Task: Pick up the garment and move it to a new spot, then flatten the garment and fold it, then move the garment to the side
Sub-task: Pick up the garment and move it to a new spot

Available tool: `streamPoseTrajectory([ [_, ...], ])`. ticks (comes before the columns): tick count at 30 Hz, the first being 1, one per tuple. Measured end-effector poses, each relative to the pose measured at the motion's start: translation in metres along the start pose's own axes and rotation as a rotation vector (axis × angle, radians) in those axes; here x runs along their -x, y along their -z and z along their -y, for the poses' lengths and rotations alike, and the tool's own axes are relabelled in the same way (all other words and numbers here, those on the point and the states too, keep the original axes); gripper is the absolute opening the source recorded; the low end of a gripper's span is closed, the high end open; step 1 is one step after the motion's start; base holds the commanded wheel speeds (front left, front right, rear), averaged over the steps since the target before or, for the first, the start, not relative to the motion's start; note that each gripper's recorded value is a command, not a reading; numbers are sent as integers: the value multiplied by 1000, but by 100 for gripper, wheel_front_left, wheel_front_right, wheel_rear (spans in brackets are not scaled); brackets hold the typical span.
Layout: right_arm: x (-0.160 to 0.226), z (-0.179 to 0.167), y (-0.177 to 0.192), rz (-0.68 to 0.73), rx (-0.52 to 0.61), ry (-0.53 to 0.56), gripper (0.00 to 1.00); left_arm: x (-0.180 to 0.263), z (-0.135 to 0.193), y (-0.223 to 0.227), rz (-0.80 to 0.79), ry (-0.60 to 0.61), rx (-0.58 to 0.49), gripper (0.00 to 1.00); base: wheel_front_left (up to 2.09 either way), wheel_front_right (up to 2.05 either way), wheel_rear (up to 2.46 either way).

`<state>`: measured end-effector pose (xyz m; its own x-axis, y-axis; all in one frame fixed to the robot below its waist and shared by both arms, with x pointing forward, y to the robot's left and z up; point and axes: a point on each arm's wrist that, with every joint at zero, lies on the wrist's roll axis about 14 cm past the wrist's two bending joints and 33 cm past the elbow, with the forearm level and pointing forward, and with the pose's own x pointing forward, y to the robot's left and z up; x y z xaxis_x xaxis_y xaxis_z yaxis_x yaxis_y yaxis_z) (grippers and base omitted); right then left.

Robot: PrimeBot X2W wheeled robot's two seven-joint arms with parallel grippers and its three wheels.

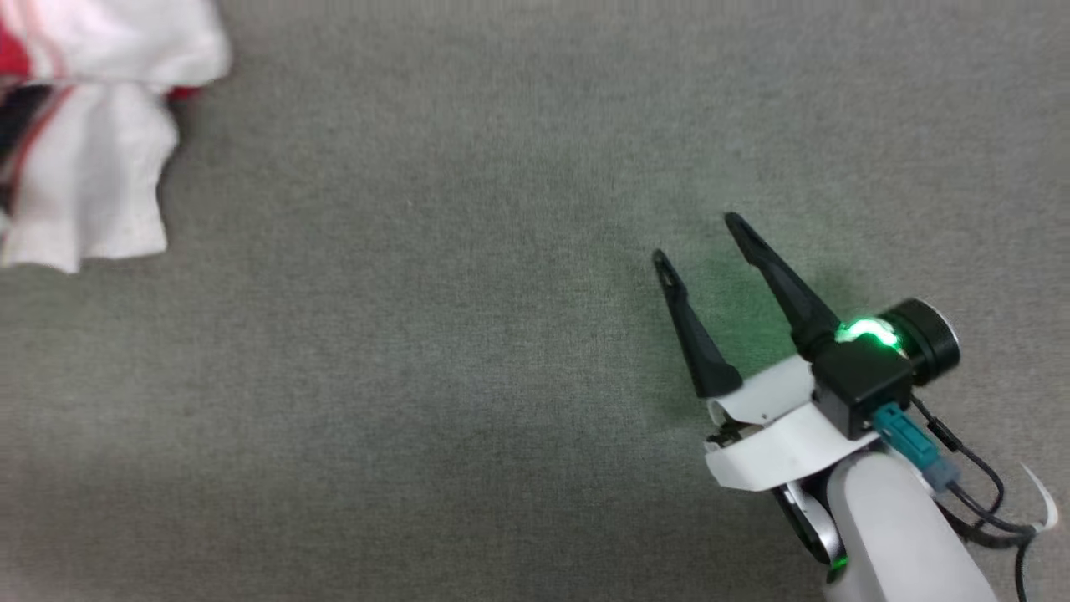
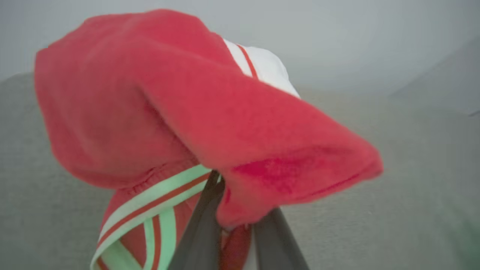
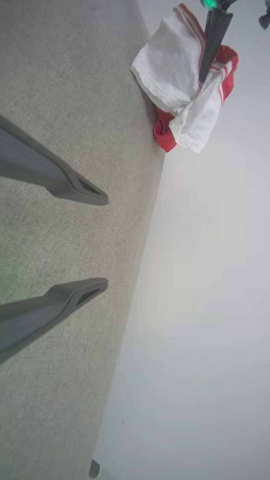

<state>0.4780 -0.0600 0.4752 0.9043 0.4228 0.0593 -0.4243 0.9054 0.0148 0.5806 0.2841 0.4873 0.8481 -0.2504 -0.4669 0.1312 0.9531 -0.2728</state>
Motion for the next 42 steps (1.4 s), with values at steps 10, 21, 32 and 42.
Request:
streamPoseTrajectory([
  [10,28,18,-30,62,-26,92,100,30,137,-37,67,354,-203,0,0,0,0],
  [21,71,61,-50,110,-49,260,100,18,272,14,-77,728,-437,0,0,0,0],
  [32,119,97,-52,108,-88,432,100,-33,335,93,-261,892,-427,0,0,0,0],
  [42,146,110,-50,76,-80,522,100,-76,314,172,-466,858,-495,0,0,0,0],
])
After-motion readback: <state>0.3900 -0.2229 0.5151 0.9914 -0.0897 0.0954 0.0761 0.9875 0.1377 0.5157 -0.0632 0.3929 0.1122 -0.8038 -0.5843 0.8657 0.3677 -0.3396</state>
